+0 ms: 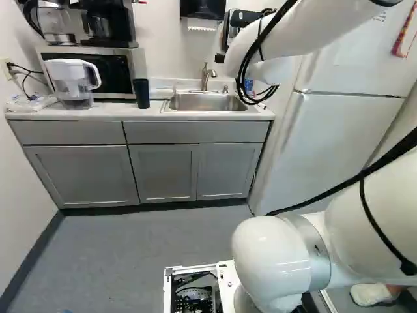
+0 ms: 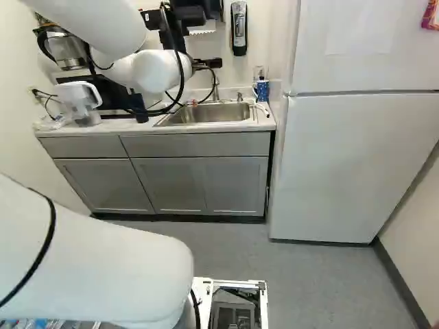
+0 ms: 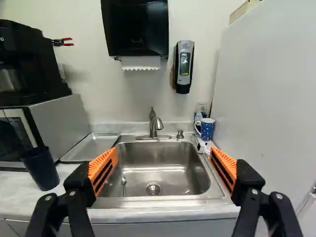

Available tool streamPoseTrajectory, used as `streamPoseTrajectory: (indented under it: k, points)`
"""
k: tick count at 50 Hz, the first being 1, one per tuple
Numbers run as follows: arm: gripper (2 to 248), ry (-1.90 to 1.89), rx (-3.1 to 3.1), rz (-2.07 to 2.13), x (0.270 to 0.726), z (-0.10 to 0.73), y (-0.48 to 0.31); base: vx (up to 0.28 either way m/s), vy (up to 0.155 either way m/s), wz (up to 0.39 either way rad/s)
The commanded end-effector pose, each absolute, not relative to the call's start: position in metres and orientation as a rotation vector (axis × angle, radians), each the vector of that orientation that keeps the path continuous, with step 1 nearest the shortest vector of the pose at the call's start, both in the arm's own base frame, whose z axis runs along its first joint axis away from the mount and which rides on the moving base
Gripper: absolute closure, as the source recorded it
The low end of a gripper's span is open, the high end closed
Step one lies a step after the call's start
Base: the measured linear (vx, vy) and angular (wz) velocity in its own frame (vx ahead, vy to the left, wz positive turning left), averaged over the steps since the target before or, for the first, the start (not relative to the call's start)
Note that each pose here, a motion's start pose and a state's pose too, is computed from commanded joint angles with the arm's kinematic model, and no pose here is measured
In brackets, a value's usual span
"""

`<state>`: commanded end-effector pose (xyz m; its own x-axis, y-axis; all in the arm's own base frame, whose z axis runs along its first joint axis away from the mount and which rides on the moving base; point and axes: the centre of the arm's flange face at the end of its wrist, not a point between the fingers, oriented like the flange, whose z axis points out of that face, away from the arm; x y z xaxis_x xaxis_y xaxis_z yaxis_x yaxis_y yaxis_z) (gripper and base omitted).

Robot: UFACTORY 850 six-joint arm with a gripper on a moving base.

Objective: Rinse the cup and place it in the tray

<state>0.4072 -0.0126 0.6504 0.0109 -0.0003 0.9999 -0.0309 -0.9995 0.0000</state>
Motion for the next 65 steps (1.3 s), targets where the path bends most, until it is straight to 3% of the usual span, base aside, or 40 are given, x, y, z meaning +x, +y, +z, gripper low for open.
streamPoseTrajectory:
  k: [38,65]
  points:
    - [3,-0.034,2.218,2.194,0.4072,0.6504,-0.0126,0.116,-0.052,-0.002]
    - [3,-0.034,2.218,2.194,0.4072,0.6504,-0.0126,0.124,-0.022,0.151]
